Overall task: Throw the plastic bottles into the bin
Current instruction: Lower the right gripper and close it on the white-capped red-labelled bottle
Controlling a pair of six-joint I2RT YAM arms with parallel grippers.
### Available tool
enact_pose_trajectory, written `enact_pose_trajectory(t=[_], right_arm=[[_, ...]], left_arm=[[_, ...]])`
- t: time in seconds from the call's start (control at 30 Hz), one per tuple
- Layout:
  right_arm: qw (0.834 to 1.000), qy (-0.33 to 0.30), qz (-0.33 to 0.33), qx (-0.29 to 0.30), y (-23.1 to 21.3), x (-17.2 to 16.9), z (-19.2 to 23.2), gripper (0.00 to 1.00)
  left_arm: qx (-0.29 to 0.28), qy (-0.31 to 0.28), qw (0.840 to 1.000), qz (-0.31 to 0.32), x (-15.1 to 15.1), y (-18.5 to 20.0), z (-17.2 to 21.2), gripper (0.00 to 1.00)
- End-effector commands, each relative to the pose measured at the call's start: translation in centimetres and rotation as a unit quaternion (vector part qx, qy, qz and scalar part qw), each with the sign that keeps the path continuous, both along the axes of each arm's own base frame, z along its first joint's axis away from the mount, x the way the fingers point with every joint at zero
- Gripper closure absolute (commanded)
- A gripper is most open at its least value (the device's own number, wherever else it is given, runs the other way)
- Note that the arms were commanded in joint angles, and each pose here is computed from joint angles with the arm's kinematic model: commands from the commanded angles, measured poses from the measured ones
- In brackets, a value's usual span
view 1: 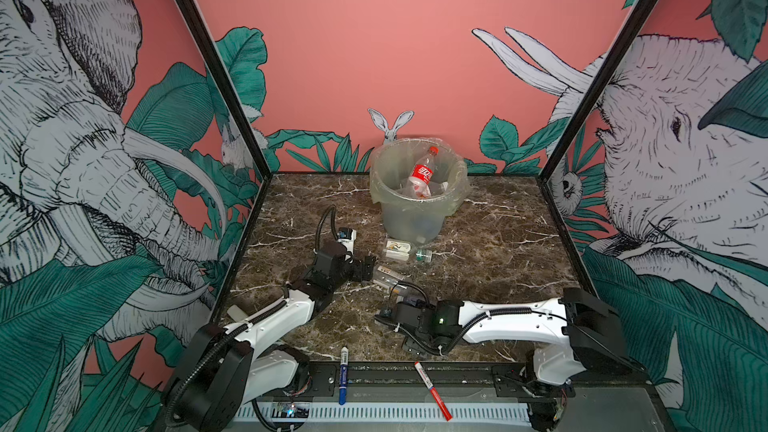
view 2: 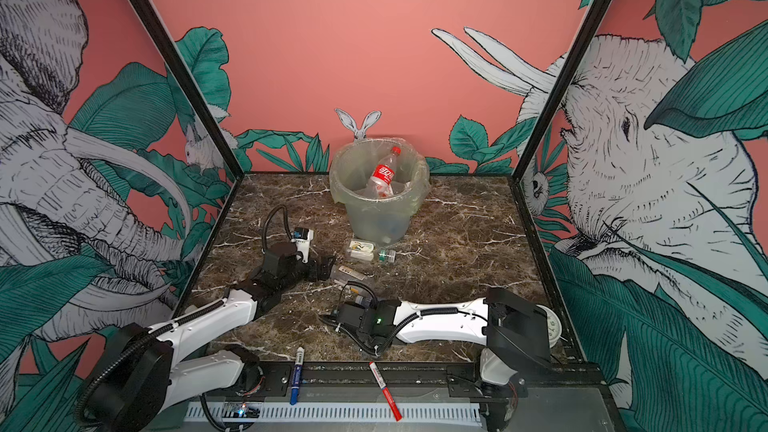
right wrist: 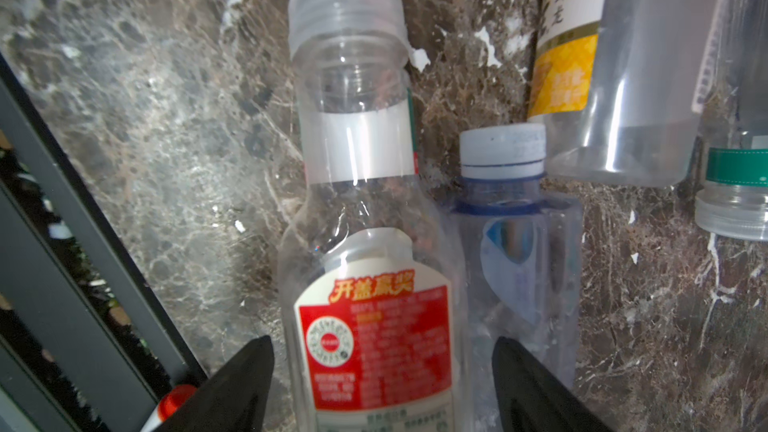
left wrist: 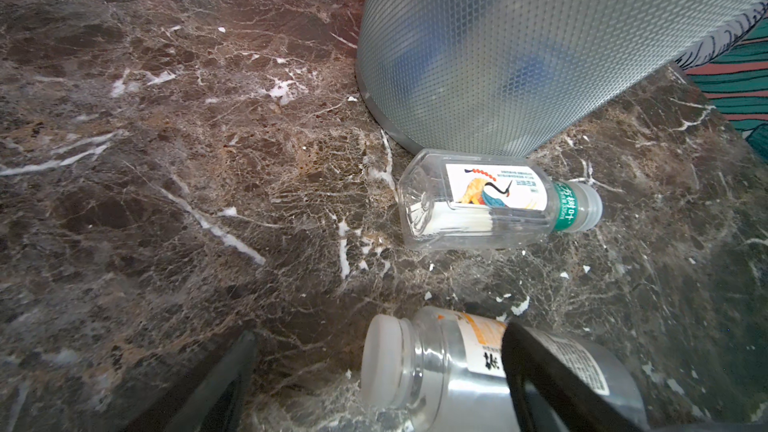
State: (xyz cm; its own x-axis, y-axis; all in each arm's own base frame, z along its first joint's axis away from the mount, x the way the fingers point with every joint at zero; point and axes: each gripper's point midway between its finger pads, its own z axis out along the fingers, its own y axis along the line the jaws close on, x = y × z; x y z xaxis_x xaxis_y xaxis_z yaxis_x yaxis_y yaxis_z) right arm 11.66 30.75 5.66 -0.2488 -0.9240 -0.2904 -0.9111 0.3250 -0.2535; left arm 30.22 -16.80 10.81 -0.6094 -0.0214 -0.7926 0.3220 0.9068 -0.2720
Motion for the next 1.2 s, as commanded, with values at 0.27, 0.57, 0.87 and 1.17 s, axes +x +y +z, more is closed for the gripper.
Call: enact_pose_trajectory(t=[0.27,0.57,0.87,1.17], right_arm=[[1.000,0.010,0.013,-0.014,1.0,-0.2,-1.0,0.26],[1.000,-0.004,0.008,-0.005,0.6,0.2,0.1,0.44],[0.999,-0.025,0.001,0.039,0.4,0.6,3.5,0.49],[0.990,-0.062,-0.036,0.122,-0.1,1.7,7.0,0.50]], left_arm=[[-0.010,-0.005,1.000,0.003,-0.1,0.2,0.3,0.06],[-0.009,-0.004,1.000,0.002,-0.1,0.1,0.3,0.07],[-0.008,-0.003,1.000,0.001,-0.1,0.1,0.2,0.07],[-0.012,-0.001,1.000,-0.002,0.0,-0.1,0.1,0.07]])
